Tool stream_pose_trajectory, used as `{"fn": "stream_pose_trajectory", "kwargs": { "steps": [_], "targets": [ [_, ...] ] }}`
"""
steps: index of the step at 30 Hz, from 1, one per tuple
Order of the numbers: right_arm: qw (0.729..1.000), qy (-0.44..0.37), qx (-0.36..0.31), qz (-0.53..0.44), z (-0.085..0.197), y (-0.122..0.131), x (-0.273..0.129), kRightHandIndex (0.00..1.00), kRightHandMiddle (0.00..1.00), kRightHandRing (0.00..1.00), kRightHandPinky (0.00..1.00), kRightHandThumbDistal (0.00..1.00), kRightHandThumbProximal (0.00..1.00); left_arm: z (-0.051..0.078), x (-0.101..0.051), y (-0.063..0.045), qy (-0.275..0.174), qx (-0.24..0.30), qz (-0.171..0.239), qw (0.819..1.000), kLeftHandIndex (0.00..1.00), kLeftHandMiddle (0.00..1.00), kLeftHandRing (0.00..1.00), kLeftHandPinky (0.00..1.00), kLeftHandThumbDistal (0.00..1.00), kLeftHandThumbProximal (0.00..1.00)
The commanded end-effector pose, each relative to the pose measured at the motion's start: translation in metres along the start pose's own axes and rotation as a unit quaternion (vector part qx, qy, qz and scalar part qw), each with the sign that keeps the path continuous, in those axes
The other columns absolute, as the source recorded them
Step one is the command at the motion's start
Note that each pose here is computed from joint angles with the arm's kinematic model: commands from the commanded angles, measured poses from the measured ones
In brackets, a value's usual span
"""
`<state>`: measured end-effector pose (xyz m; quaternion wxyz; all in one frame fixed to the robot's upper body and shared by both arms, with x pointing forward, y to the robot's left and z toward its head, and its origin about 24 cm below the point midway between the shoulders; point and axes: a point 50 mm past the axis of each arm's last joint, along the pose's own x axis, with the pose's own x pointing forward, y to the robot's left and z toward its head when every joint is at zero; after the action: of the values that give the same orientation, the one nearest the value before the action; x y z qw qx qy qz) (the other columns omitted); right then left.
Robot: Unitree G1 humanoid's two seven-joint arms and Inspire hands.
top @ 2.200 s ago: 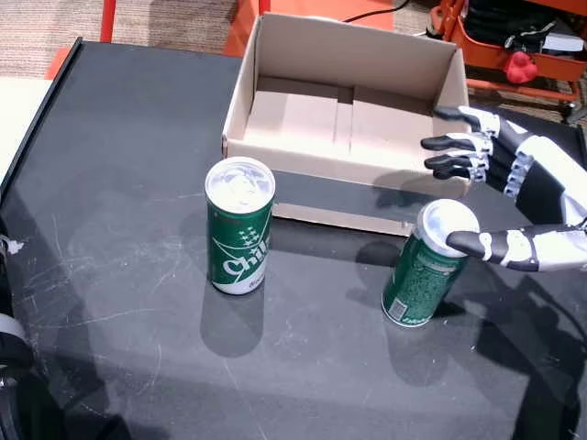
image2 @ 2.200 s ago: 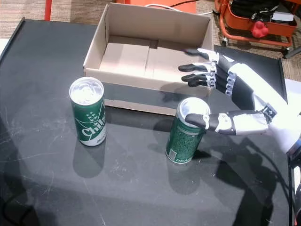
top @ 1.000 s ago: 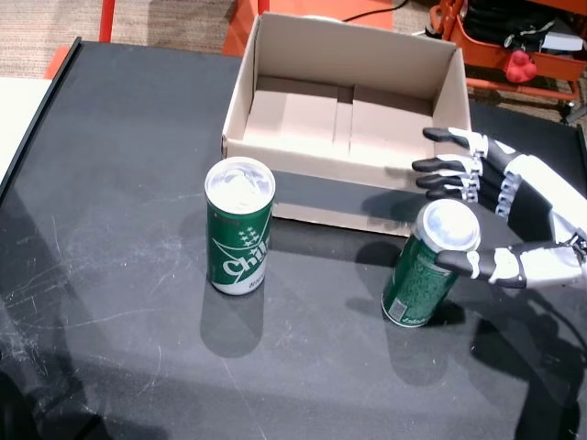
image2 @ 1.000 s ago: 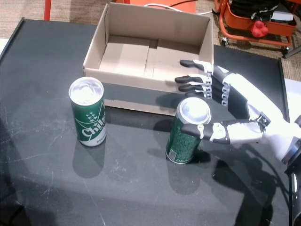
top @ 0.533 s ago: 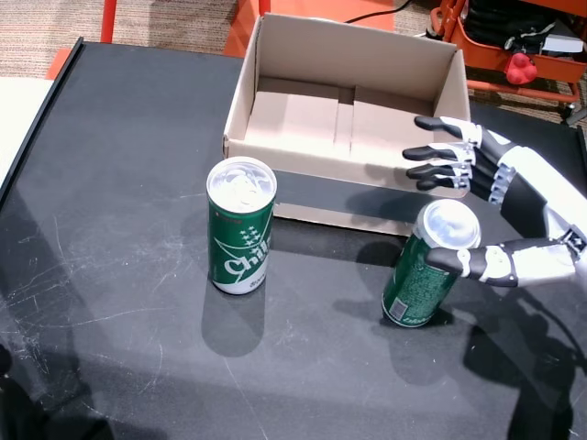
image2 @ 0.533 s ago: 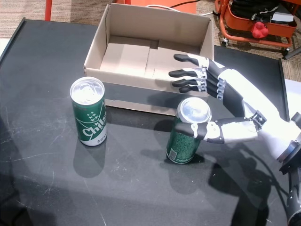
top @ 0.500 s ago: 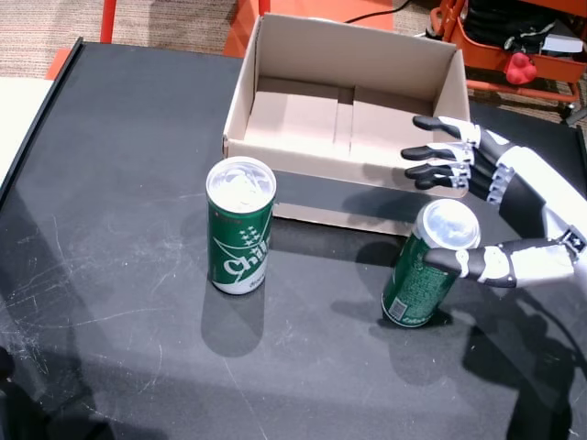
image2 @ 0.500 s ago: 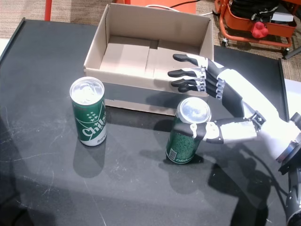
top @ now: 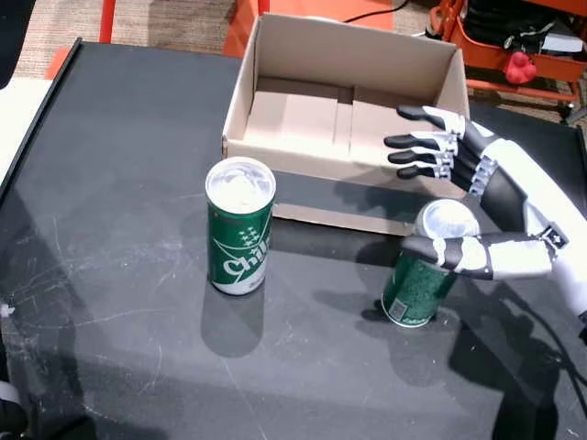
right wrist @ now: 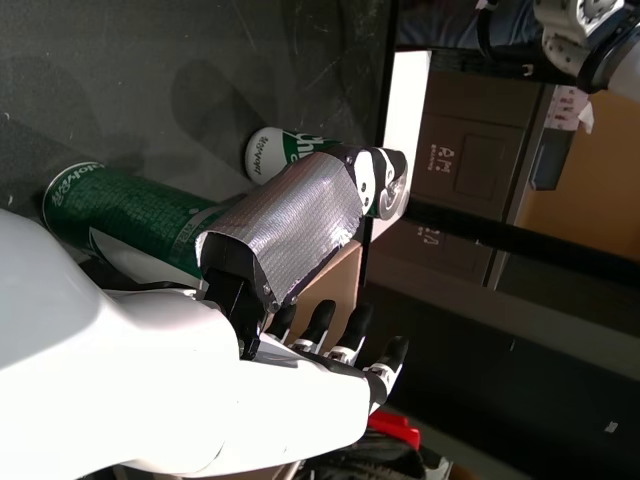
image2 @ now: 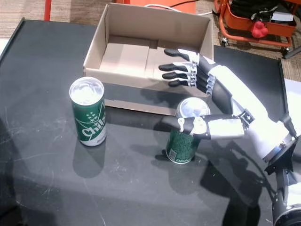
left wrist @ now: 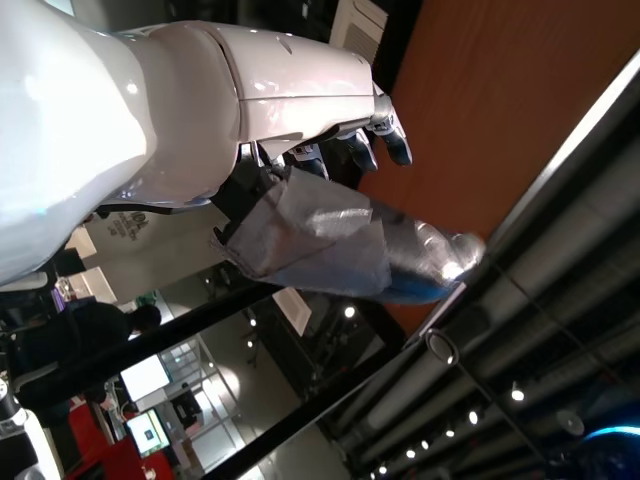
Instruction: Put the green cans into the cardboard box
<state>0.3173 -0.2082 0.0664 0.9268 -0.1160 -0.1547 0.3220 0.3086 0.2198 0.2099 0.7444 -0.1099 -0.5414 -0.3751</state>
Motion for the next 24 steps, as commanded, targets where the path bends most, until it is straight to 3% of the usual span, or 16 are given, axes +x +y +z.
{"fn": "stream_pose_trajectory", "kwargs": {
  "steps": [1, 8, 15, 21, 24],
  "targets": [
    [1.0, -0.001, 0.008, -0.001, -0.002, 0.001, 0.0, 0.76, 0.77, 0.8, 0.89, 1.0, 0.77, -0.002, -0.003, -0.003, 0.009, -0.008, -0.001, 1.0, 0.66, 0.69, 0.86, 0.88, 0.69, 0.7],
    [1.0, 0.001, 0.001, 0.0, -0.005, 0.007, -0.001, 0.75, 0.76, 0.79, 0.88, 1.0, 0.81, -0.005, -0.009, -0.005, 0.018, -0.014, 0.011, 1.0, 0.68, 0.71, 0.86, 0.9, 0.68, 0.77],
    [1.0, 0.015, 0.009, 0.006, -0.008, 0.008, -0.005, 0.78, 0.78, 0.81, 0.88, 1.0, 0.72, -0.001, -0.013, 0.0, 0.025, -0.009, 0.016, 1.0, 0.72, 0.72, 0.9, 0.89, 0.63, 0.75],
    [0.999, 0.026, 0.018, -0.01, -0.013, 0.009, -0.017, 0.78, 0.78, 0.8, 0.88, 1.0, 0.73, 0.005, -0.014, 0.005, 0.032, 0.0, 0.029, 0.999, 0.72, 0.7, 0.89, 0.86, 0.65, 0.73],
    [0.999, 0.032, 0.014, -0.02, -0.015, 0.01, -0.023, 0.8, 0.8, 0.82, 0.89, 1.0, 0.75, 0.007, -0.015, 0.008, 0.028, -0.001, 0.04, 0.999, 0.72, 0.7, 0.88, 0.88, 0.6, 0.73]
  ]
}}
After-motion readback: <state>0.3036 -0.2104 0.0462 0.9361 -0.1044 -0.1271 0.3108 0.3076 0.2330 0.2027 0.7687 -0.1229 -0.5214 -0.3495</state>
